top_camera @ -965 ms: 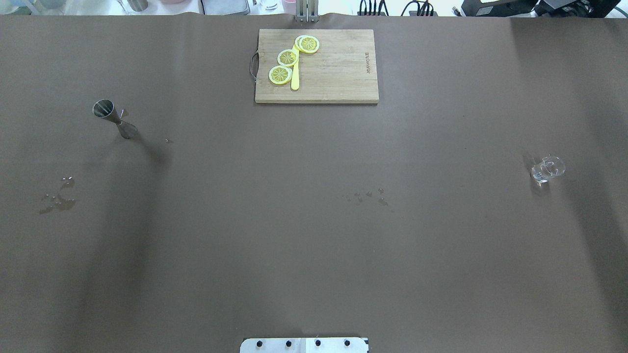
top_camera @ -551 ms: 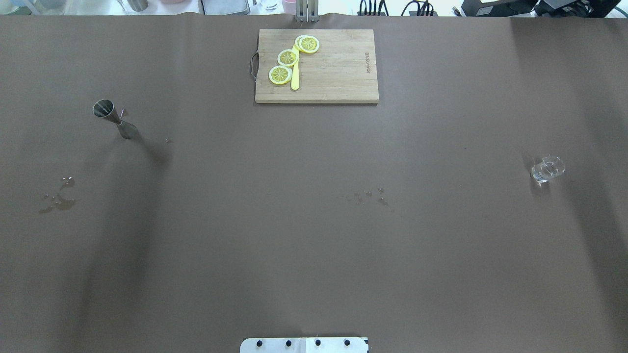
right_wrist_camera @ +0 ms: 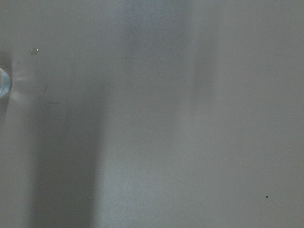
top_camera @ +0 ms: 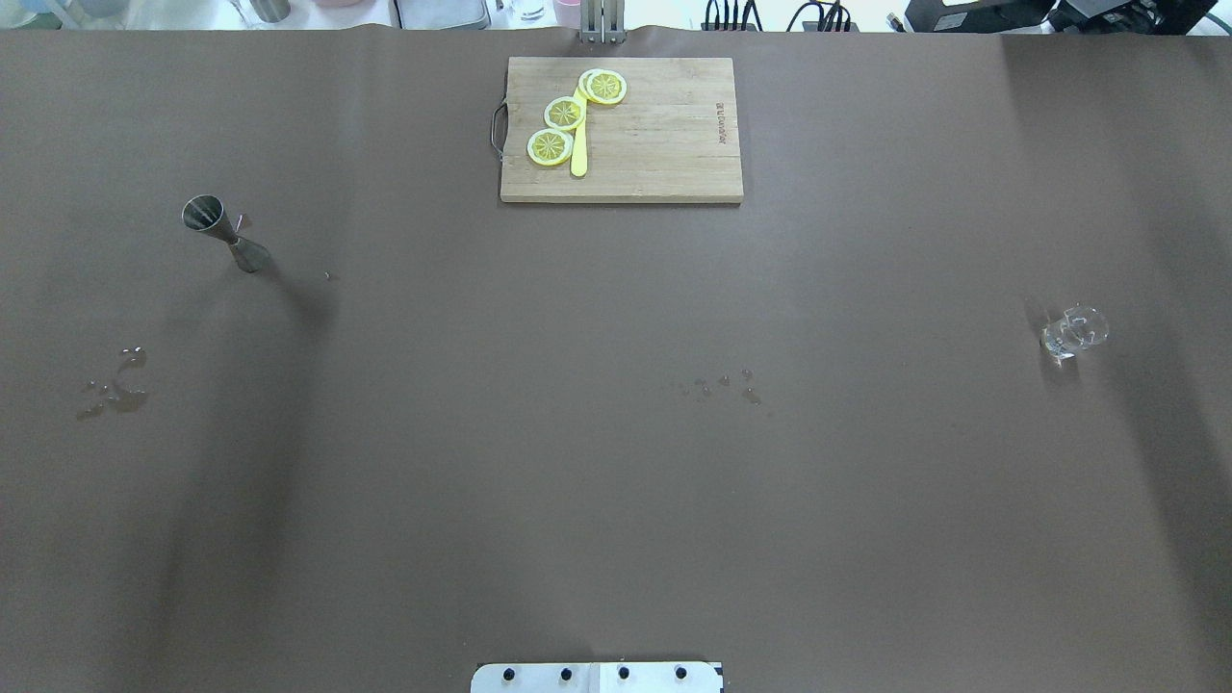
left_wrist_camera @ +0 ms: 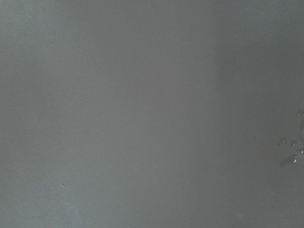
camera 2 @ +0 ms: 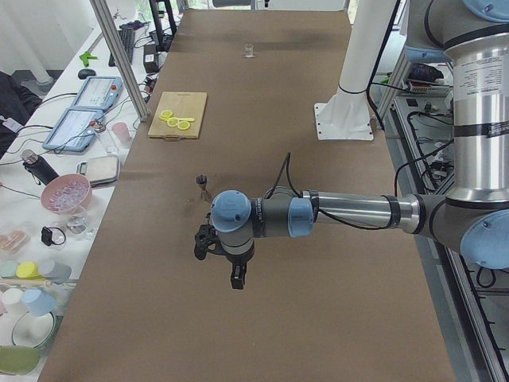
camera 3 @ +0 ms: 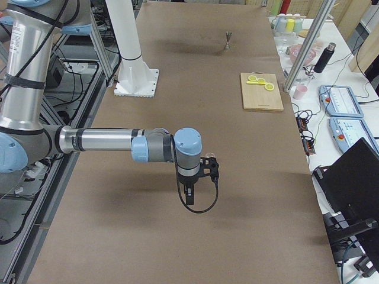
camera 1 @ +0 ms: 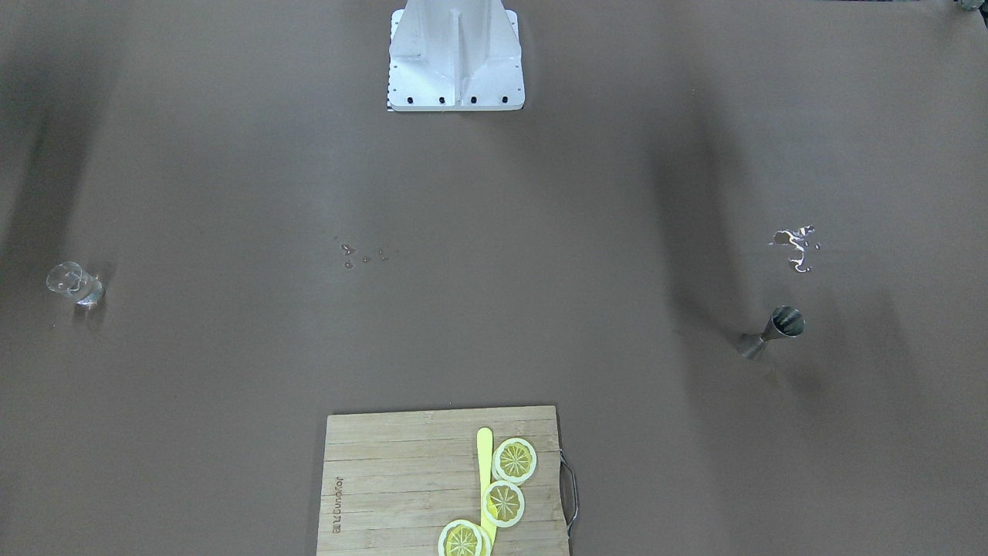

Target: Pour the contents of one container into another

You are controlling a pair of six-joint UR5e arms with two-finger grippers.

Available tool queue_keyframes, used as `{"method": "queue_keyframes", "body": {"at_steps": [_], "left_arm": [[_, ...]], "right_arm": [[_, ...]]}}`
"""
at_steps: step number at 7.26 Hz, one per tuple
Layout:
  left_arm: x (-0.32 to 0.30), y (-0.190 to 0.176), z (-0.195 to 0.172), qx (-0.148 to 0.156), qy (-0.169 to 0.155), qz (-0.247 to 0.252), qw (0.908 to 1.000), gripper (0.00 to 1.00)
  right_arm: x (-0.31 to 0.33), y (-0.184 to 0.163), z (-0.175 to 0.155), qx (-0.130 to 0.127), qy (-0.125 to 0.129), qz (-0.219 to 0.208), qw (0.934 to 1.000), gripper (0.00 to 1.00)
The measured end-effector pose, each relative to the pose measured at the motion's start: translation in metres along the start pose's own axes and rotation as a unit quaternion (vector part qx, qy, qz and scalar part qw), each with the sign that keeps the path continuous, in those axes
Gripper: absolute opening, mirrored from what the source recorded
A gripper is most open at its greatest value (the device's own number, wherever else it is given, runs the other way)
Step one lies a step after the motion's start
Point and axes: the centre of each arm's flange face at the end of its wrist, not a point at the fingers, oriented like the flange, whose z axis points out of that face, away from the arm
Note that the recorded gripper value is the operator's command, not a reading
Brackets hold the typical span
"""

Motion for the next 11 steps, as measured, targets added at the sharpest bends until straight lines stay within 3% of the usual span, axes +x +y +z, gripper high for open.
{"method": "queue_keyframes", "body": {"at_steps": [11], "left_arm": [[0.0033,-0.0058,-0.004,0.004,-0.001,0.004,1.0,0.98]], "right_arm": [[-0.0025,-0.0037,-0.0017,0.002,-0.001,-0.003,1.0,1.0]]}}
